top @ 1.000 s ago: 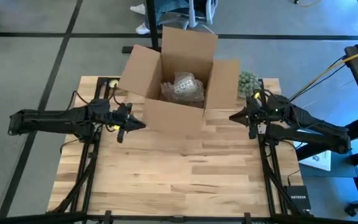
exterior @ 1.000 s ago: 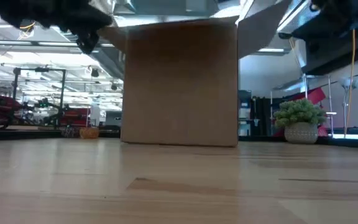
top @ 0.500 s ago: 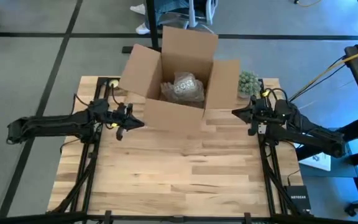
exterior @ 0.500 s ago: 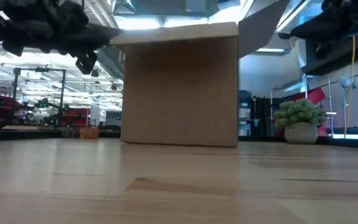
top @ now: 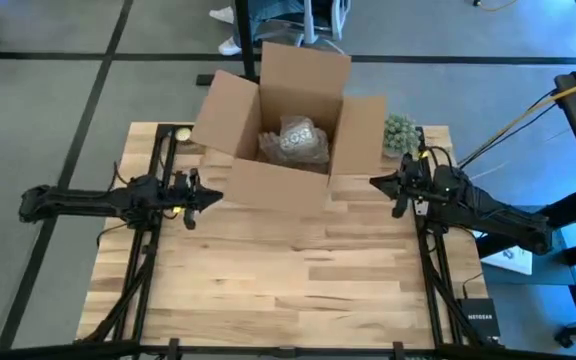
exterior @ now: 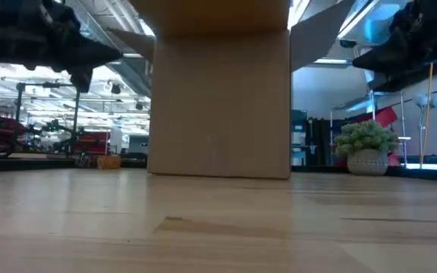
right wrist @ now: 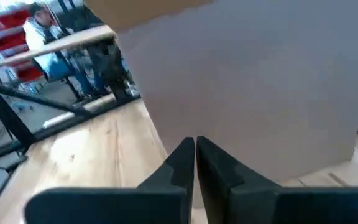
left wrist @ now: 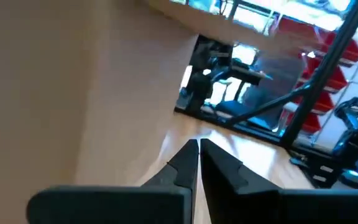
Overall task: Wrap mug
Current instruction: Return to Home Position
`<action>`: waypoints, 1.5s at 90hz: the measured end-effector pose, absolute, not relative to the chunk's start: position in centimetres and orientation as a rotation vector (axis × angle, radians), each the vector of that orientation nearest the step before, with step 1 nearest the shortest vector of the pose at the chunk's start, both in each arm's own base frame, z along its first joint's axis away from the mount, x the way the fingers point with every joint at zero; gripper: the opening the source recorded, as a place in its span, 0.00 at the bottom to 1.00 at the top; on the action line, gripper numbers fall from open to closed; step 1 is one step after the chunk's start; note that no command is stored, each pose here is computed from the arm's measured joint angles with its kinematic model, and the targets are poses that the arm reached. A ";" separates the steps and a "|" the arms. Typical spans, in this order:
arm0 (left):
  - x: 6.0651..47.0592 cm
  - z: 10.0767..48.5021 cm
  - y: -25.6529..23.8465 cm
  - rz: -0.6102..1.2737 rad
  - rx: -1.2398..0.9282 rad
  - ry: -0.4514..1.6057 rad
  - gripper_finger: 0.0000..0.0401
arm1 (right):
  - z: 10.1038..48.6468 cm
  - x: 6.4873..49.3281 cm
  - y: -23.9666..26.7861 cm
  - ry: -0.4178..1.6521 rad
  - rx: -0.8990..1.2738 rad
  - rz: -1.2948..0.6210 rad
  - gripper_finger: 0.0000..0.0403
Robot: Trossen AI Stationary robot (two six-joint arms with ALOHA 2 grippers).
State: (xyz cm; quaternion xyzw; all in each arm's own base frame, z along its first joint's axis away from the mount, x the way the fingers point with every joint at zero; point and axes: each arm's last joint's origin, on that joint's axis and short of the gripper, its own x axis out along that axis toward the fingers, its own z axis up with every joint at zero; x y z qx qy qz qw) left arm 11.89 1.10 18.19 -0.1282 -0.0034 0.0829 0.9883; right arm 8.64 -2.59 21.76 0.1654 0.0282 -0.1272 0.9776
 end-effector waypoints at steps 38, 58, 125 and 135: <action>9.4 17.5 1.1 0.228 -0.234 -0.004 0.00 | 19.7 8.3 -2.4 -0.006 0.334 -0.230 0.01; 9.3 17.5 1.1 0.241 -0.234 -0.005 0.00 | 18.4 8.7 -2.7 -0.019 0.317 -0.288 0.01; 9.3 17.2 1.1 0.230 -0.176 0.033 0.00 | 16.9 9.4 -2.4 -0.048 0.205 -0.150 0.01; 9.3 17.2 1.1 0.231 -0.145 0.037 0.00 | 16.9 9.6 -1.9 -0.043 0.217 -0.101 0.01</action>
